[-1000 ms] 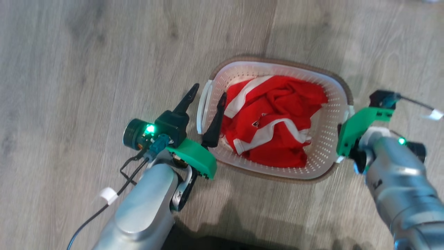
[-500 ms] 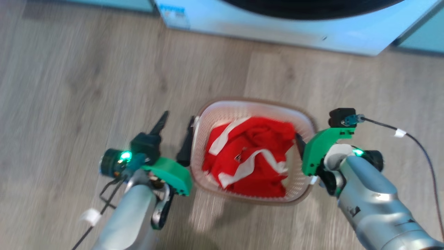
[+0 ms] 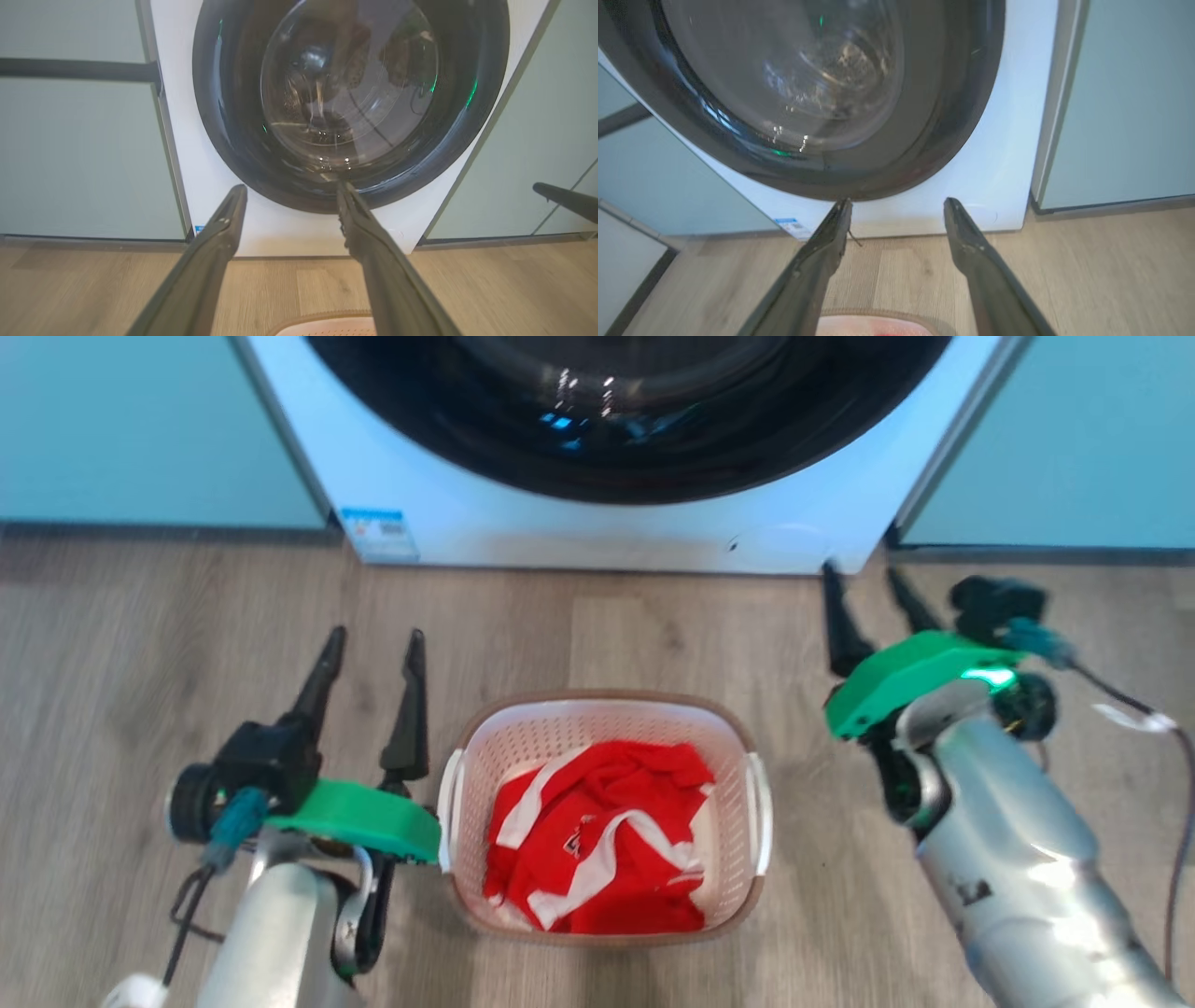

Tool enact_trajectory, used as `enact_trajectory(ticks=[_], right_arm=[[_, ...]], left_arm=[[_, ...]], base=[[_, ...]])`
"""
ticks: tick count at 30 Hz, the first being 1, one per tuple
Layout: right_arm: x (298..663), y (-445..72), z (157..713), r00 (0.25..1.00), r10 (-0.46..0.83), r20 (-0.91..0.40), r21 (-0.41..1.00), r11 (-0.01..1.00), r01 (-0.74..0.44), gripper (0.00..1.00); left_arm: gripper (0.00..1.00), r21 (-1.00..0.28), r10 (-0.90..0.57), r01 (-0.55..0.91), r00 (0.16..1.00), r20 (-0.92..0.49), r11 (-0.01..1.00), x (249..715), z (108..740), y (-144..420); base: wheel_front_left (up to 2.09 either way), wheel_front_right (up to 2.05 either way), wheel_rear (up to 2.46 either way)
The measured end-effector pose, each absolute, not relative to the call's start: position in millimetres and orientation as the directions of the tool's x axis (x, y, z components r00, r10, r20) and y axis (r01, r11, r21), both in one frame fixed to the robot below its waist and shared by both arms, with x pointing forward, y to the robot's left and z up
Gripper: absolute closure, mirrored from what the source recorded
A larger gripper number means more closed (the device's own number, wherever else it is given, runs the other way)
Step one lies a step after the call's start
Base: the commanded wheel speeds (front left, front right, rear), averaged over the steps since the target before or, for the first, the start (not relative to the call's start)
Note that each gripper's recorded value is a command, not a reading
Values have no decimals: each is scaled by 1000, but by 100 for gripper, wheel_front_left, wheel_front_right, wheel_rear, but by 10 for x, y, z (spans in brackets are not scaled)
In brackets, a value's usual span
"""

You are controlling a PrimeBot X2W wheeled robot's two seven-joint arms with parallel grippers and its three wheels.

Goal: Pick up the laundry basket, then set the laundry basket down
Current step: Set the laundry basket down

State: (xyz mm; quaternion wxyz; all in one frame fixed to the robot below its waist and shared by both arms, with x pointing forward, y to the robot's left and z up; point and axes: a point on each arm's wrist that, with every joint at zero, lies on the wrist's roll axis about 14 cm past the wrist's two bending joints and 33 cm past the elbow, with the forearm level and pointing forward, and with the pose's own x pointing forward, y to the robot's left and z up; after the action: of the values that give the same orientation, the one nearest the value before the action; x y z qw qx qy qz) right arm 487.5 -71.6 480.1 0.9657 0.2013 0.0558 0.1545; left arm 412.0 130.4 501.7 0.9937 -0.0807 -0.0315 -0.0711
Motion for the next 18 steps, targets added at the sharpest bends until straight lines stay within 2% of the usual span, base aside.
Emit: enact_trajectory(ticks=[3,10,14,18], right_arm=[[4751,-885,5122,958,278,67,378,882,-282,0],[4279,-1126,5346,961,221,166,334,904,-265,0],[4102,-1147,5523,951,212,225,326,903,-278,0],[3918,-1151,5478,953,214,216,304,912,-274,0]], left_arm=[[0,-158,-136,158,980,144,975,4077,5247,1293],[0,-162,-121,159,968,220,974,3882,5507,1293],[0,-157,-117,153,968,220,976,3763,5510,1291],[0,-170,-117,144,980,161,975,3631,5320,1287]], base=[[0,0,0],[0,0,0],[0,0,0],[0,0,0]])
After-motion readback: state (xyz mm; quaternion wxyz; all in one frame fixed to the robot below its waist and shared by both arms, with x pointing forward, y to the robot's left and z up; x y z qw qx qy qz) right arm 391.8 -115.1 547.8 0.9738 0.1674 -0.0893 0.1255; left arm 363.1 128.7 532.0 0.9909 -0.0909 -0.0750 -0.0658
